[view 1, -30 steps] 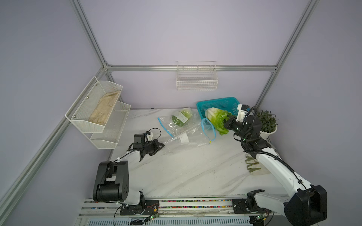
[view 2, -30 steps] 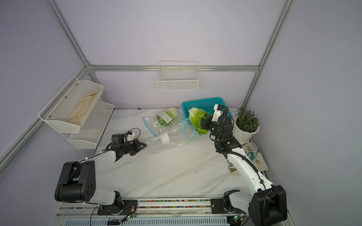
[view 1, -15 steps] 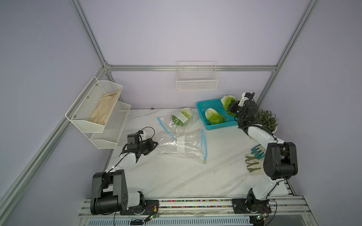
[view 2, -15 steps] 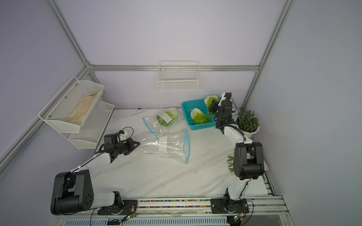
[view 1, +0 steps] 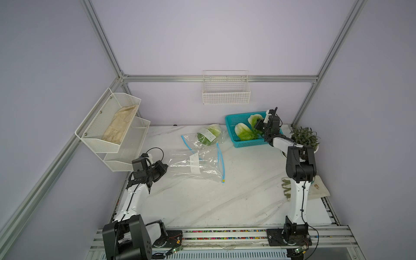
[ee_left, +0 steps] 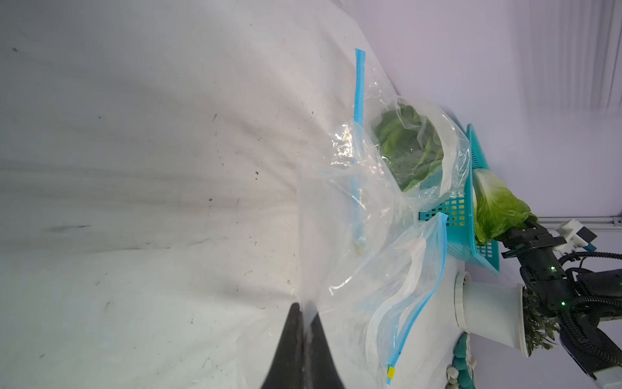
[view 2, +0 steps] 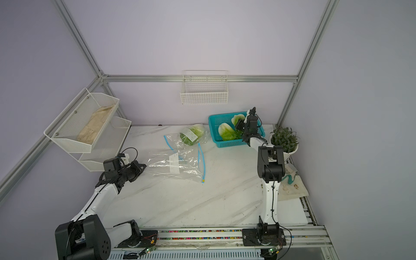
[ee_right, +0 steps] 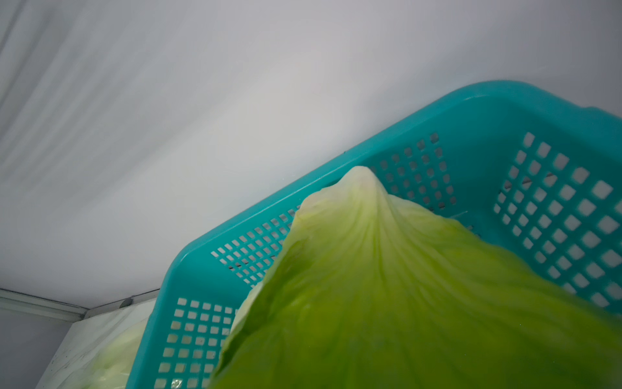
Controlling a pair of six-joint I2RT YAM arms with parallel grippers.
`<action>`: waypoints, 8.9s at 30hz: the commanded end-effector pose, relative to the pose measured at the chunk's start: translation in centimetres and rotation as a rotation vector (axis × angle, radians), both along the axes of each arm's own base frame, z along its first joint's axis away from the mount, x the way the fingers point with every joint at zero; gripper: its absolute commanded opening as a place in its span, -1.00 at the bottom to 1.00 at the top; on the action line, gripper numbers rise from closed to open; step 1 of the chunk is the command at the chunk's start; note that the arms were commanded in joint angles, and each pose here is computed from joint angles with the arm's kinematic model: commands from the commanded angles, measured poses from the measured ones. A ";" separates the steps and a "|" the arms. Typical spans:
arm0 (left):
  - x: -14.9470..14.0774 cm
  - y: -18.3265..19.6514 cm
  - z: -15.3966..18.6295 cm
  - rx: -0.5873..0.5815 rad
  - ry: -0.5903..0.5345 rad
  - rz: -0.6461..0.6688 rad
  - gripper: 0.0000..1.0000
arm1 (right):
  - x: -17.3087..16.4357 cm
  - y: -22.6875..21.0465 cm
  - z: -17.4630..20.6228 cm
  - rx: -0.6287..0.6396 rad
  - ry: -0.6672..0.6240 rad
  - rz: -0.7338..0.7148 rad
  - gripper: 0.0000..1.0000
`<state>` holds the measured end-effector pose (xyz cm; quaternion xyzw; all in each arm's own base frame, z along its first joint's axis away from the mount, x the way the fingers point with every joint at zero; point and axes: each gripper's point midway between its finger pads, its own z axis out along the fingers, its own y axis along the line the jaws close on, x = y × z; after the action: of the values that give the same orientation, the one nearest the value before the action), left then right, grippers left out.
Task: Open the zip-top bag and take out the chinese cabbages
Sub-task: Place the Chinese cabbage in the basket, then adjust the zipper food storage bag at the center of the board, then adjust the zipper food storage bag in the zipper food storage bag.
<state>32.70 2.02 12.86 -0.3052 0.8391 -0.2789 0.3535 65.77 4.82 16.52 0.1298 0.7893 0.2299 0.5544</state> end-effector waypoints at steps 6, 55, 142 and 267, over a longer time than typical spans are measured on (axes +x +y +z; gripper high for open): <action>-0.2 0.8 0.6 0.032 -0.011 0.011 -1.00 | -0.8 2.2 -3.4 0.031 0.103 0.146 -1.00; -3.4 8.0 3.6 0.302 0.029 0.270 1.00 | -18.6 17.0 7.7 -0.026 -0.048 0.414 0.36; 2.9 -4.4 9.4 0.469 -0.269 -0.100 0.78 | -18.6 36.2 7.4 0.264 -0.002 0.663 -1.00; 0.5 -27.1 25.1 1.028 -0.726 -1.145 -1.00 | -34.3 15.6 18.5 0.005 -0.256 0.619 0.24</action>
<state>33.66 -25.47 39.32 0.5139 0.6779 -0.0507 0.5233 31.85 20.03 33.94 -0.1169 0.7216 0.4098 0.5455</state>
